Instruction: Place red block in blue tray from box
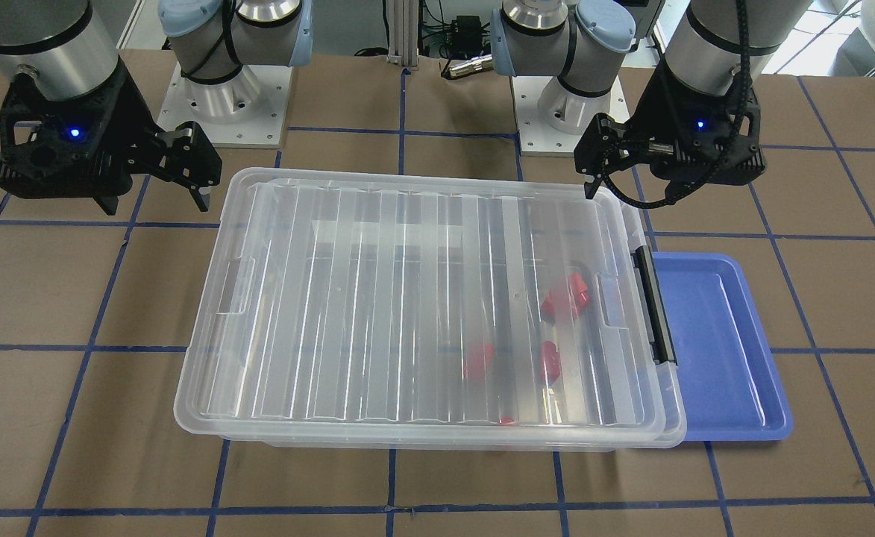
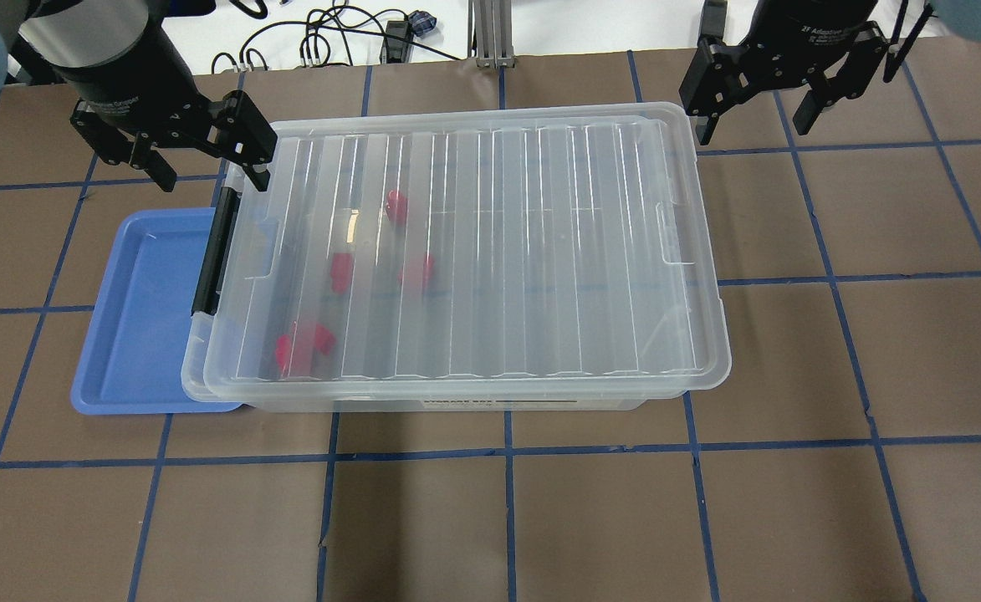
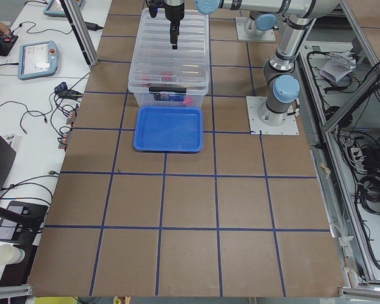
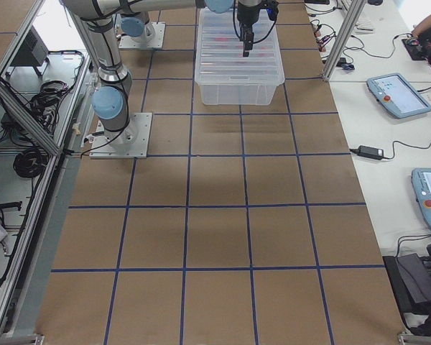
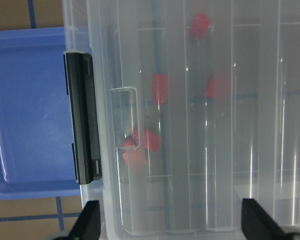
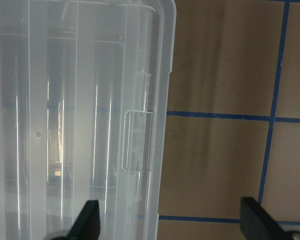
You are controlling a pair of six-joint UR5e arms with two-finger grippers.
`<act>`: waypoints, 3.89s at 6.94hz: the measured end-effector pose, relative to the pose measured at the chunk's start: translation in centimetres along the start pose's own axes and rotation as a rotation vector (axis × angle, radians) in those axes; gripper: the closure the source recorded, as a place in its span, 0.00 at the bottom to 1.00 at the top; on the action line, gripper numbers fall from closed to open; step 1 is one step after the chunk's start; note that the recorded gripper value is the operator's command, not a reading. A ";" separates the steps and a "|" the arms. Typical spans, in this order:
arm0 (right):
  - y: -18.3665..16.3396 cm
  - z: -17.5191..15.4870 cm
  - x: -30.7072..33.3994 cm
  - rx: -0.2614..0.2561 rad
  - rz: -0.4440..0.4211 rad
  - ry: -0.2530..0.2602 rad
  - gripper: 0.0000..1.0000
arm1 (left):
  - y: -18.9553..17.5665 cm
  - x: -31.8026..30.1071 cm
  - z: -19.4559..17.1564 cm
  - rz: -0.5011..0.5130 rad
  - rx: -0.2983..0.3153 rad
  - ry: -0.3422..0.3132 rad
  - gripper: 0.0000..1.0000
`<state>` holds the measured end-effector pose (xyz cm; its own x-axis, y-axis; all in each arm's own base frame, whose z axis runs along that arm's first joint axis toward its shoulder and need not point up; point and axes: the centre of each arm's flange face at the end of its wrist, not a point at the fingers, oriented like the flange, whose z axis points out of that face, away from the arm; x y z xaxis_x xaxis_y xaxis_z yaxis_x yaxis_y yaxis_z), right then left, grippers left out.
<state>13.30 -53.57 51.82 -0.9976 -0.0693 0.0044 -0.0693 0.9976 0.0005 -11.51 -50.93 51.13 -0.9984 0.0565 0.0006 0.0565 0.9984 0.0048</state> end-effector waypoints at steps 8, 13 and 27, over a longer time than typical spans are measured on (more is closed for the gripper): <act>0.4 2.9 1.1 -0.063 0.014 0.030 0.00 | 0.0 0.0 -0.2 0.002 0.001 -0.009 0.00; -0.2 15.7 1.6 0.053 0.032 0.015 0.00 | 0.1 0.2 0.2 0.001 -0.022 -0.008 0.00; -0.1 17.8 15.8 -0.020 0.164 0.149 0.00 | -4.9 3.3 4.9 0.056 -0.015 0.030 0.00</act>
<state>-2.54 -54.79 34.05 -0.9836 0.0933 0.1541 0.0955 0.9954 0.0072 -15.11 -55.57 46.17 -0.9933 0.1115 0.0310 0.1121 0.9935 0.0192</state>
